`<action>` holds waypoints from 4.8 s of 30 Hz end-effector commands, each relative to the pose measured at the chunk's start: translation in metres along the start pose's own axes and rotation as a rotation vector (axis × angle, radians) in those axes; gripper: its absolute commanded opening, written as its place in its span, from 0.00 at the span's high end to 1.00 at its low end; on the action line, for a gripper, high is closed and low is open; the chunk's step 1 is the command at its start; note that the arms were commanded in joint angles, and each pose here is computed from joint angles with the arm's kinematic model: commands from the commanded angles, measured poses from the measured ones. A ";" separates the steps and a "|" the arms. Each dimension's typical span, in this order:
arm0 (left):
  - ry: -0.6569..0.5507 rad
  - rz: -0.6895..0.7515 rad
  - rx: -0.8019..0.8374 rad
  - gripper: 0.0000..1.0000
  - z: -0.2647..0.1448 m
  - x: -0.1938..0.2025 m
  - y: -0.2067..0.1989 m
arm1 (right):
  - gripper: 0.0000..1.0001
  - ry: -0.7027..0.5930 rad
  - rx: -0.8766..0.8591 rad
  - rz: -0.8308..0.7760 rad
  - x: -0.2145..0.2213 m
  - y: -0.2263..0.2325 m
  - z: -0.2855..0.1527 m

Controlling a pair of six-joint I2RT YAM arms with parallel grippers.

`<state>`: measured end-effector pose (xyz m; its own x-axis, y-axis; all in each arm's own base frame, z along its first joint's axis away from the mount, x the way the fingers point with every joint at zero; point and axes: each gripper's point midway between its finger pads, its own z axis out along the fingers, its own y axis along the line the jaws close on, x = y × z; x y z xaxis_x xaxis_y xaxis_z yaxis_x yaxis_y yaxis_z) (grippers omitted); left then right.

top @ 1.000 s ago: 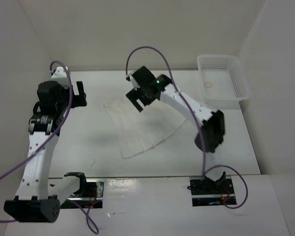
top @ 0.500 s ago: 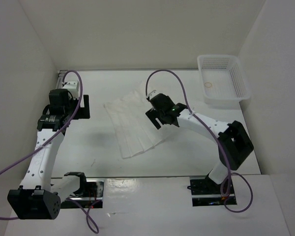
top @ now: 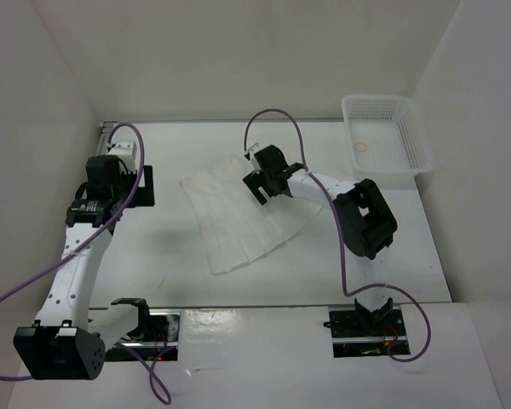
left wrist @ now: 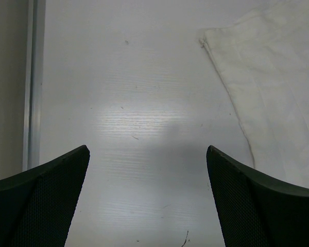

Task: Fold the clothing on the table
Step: Flatten the skirt out, then fold the skirt

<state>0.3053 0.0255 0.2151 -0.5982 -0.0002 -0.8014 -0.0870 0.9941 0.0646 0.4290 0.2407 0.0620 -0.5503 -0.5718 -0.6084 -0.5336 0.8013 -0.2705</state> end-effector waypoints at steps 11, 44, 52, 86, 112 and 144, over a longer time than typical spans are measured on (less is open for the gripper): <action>0.002 0.007 -0.028 0.00 0.008 -0.004 0.006 | 0.01 0.165 -0.019 -0.013 0.050 -0.006 0.007; 0.281 0.163 0.140 0.00 0.180 0.036 -0.128 | 0.01 0.230 -0.178 -0.143 0.062 0.058 -0.047; 0.318 0.174 0.058 0.00 0.203 0.054 -0.134 | 0.01 0.231 -0.197 -0.141 0.061 0.058 -0.058; 0.236 0.161 0.112 0.00 0.142 -0.013 -0.128 | 0.01 0.088 -0.364 -0.337 0.017 0.113 -0.155; 0.352 -0.003 0.670 0.33 0.209 0.003 -0.143 | 0.14 -0.072 -0.226 -0.133 0.002 -0.016 -0.127; 0.438 -0.025 0.740 0.90 0.230 0.029 -0.155 | 0.07 -0.059 -0.329 0.138 0.000 -0.113 0.003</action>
<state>0.4800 -0.0977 0.0290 -0.8919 0.0706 -0.4466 0.2995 0.8322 -0.4667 0.4714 0.1347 0.0772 -0.6457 -0.4805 -0.5934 -0.6032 0.7975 0.0106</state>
